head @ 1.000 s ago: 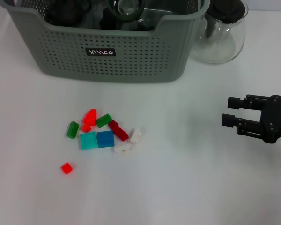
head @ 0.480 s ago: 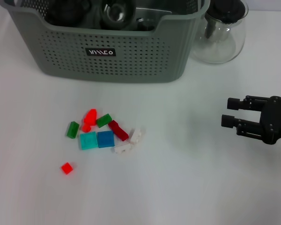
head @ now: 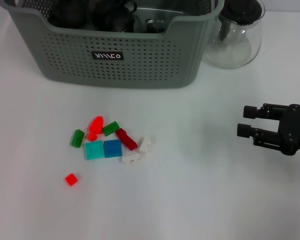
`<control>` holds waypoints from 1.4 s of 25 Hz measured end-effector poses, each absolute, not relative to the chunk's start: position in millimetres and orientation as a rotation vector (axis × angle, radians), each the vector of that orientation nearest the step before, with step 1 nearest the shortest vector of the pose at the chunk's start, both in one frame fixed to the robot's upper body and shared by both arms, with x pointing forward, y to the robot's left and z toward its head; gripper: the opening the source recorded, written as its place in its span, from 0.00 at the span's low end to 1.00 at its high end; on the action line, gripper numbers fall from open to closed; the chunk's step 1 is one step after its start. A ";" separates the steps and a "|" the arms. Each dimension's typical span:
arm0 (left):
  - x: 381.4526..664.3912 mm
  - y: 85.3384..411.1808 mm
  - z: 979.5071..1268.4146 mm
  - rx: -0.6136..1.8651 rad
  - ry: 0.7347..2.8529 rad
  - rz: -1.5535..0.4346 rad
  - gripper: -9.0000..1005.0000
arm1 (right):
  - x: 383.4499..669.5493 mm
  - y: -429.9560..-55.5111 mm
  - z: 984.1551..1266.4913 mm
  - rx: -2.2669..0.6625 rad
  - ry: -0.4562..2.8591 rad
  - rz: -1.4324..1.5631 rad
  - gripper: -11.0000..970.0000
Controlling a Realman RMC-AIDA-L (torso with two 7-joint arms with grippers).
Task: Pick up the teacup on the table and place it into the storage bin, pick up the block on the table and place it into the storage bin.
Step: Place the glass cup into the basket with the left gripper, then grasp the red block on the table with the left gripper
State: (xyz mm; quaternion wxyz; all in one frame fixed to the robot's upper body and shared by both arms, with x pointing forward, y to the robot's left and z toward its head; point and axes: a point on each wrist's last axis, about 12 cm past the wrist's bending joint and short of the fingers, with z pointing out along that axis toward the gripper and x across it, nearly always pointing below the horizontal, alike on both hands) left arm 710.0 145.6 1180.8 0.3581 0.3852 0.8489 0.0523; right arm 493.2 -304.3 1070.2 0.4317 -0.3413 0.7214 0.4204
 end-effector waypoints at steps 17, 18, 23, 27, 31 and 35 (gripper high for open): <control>647.4 237.2 1292.1 0.638 1.735 -0.957 0.44 | 494.1 -306.6 1071.3 -0.843 1.793 1.037 0.61; 637.8 245.6 1291.5 0.653 1.676 -1.016 0.46 | 494.0 -306.6 1071.3 -0.843 1.793 1.037 0.61; 577.9 283.7 1248.4 0.786 1.517 -1.125 0.59 | 493.9 -305.0 1070.8 -0.840 1.792 1.042 0.61; 534.6 295.8 1183.9 0.929 1.595 -1.012 0.68 | 494.3 -303.8 1071.2 -0.836 1.789 1.047 0.61; 494.5 306.8 1124.5 1.015 1.674 -0.902 0.69 | 494.7 -301.4 1070.1 -0.830 1.788 1.062 0.61; 463.5 324.6 1081.7 0.928 1.740 -0.859 0.68 | 495.2 -301.6 1070.0 -0.824 1.787 1.068 0.61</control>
